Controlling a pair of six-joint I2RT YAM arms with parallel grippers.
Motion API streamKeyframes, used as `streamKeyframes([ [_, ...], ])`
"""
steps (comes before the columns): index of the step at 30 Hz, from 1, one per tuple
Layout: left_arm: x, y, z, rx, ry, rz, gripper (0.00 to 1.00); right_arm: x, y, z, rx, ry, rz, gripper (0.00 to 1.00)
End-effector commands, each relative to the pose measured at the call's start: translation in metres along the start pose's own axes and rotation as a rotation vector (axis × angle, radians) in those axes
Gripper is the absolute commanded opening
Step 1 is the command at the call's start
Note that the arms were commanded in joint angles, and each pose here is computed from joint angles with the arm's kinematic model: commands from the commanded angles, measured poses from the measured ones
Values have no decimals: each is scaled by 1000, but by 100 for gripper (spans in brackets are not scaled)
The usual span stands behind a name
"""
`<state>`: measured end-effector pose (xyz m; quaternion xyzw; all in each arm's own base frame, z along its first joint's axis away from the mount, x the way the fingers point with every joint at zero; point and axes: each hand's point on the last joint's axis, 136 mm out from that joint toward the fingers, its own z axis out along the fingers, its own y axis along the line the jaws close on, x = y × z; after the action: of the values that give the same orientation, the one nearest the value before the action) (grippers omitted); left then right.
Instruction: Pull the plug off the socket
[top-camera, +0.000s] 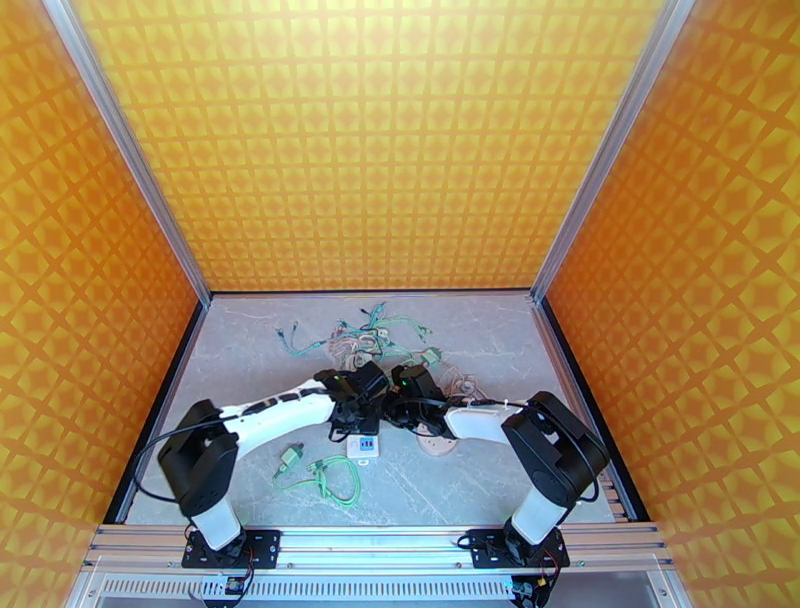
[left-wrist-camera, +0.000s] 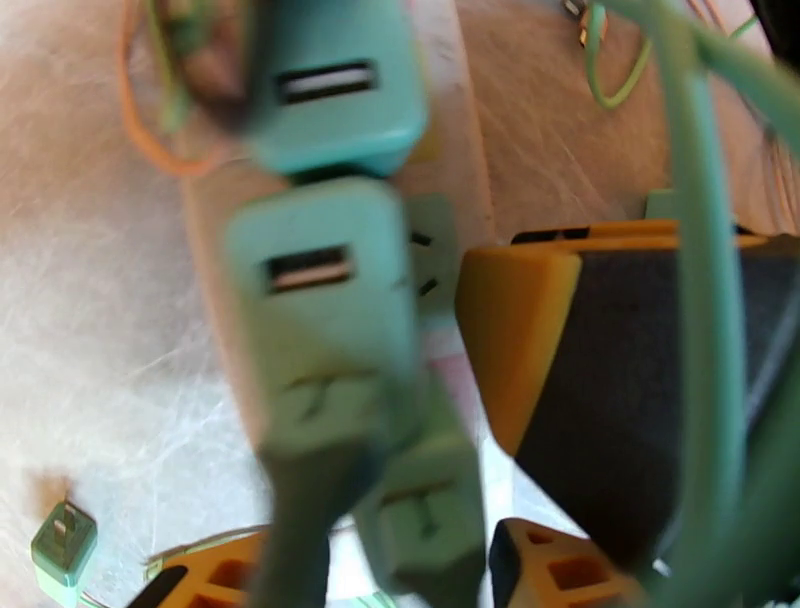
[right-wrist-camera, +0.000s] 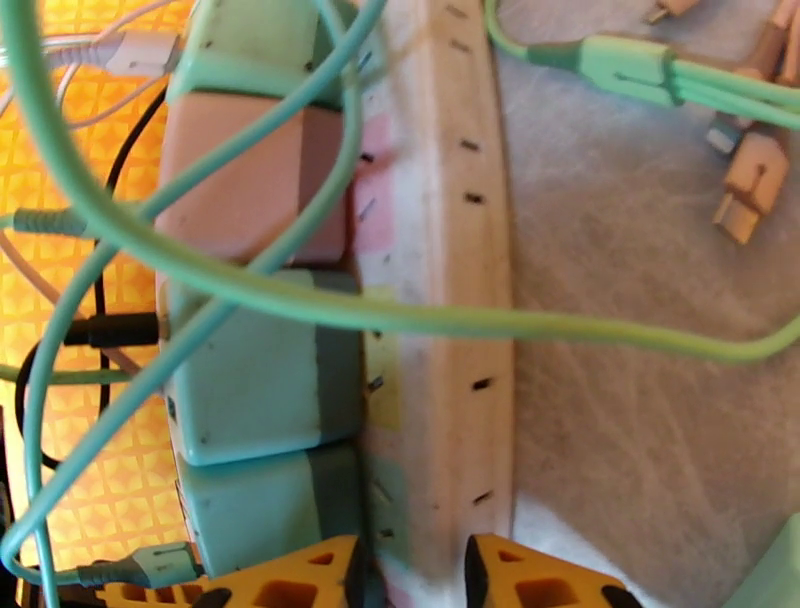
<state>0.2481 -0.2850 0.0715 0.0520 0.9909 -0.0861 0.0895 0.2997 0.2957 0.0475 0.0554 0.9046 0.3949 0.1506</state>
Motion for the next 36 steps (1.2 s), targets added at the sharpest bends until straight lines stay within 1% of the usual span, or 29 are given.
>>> streamKeyframes([
  [1,-14,-9,2,8,-25,23,46,13,3,-1,-26,42,-29,32],
  [7,-19,-3,9,-39,-17,22,43,18,1,2,-35,61,-25,28],
  [12,-20,4,10,-73,-16,12,43,21,-2,7,-41,79,-10,26],
  [17,-26,0,2,-43,-65,-17,42,23,-4,9,-64,93,5,24],
  [19,-31,1,-3,-40,-96,-29,43,19,-4,7,-72,86,13,24],
  [22,-35,1,-3,-42,-109,-30,43,10,-4,2,-84,67,24,24],
  [30,-32,8,9,-106,-68,-35,42,-7,1,-11,-84,47,4,24],
  [32,-30,10,12,-115,-60,-37,39,-8,0,-11,-86,51,9,24],
  [35,-30,11,12,-117,-58,-34,28,-5,0,-11,-98,68,9,24],
  [36,-29,11,12,-118,-56,-29,27,-4,1,-11,-105,73,9,24],
])
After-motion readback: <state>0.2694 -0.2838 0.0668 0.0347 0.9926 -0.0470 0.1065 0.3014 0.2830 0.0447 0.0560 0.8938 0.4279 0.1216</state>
